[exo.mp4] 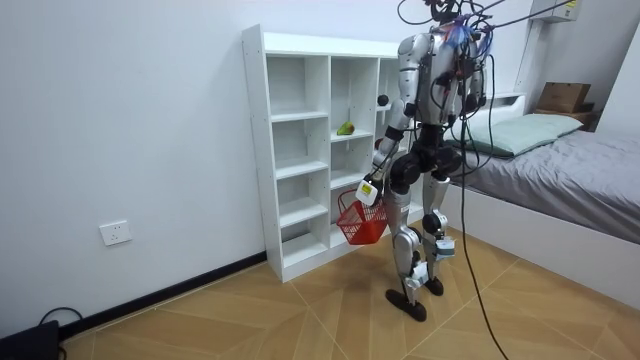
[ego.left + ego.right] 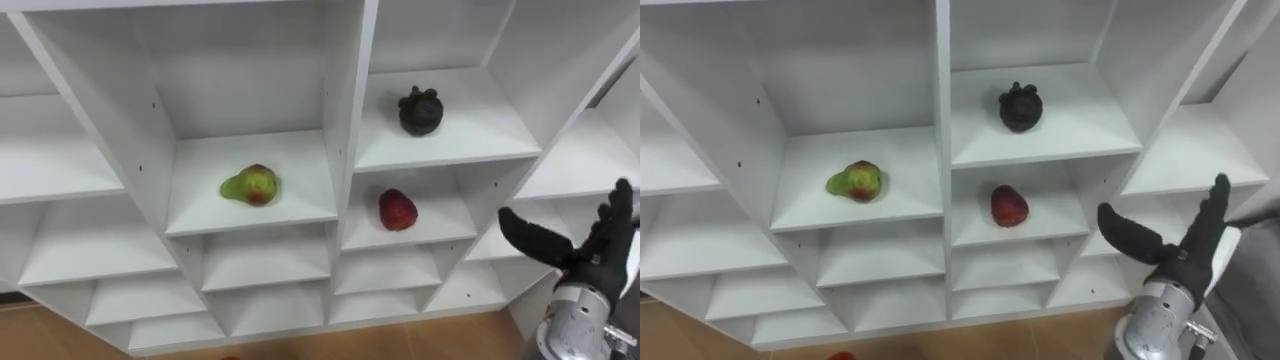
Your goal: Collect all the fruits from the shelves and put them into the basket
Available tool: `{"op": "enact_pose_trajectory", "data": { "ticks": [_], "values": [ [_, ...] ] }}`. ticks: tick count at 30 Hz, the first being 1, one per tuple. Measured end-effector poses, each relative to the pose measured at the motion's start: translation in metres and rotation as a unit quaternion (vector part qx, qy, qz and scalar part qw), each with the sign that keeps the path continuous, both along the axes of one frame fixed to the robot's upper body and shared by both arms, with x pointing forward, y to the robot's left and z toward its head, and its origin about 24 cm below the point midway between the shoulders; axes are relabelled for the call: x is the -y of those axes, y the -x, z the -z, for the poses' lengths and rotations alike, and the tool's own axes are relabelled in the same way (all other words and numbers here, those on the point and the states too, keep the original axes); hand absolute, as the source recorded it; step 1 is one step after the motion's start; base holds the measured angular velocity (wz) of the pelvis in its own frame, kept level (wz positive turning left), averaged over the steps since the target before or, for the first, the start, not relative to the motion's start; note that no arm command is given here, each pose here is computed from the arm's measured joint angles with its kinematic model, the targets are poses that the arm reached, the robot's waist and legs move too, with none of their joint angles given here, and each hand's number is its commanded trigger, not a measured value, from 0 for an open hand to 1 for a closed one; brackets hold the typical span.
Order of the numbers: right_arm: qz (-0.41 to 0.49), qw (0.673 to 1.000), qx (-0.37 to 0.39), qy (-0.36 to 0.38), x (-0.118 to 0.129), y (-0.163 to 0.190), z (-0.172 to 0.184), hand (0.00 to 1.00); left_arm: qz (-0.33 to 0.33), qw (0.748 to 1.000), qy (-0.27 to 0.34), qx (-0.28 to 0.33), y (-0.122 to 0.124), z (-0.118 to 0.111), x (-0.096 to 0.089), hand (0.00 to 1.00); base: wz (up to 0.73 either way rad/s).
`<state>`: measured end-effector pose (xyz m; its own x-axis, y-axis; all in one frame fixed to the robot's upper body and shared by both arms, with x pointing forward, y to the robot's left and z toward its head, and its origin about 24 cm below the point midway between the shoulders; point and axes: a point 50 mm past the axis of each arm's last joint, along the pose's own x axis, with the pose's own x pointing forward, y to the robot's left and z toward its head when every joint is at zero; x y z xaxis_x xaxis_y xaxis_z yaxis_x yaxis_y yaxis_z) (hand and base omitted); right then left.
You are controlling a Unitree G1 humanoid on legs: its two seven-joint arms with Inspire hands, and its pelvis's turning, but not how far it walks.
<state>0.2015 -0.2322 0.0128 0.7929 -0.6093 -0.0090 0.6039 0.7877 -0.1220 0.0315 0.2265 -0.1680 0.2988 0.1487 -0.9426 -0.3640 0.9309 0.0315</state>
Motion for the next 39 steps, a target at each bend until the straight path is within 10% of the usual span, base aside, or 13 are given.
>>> {"op": "enact_pose_trajectory", "data": {
  "ticks": [39],
  "values": [
    [-0.161, 0.956, 0.192, 0.155, -0.047, -0.013, -0.101, 0.0, 0.006, 1.0, -0.002, -0.014, 0.001, 0.002, -0.002, 1.0, -0.01]
  ]
}}
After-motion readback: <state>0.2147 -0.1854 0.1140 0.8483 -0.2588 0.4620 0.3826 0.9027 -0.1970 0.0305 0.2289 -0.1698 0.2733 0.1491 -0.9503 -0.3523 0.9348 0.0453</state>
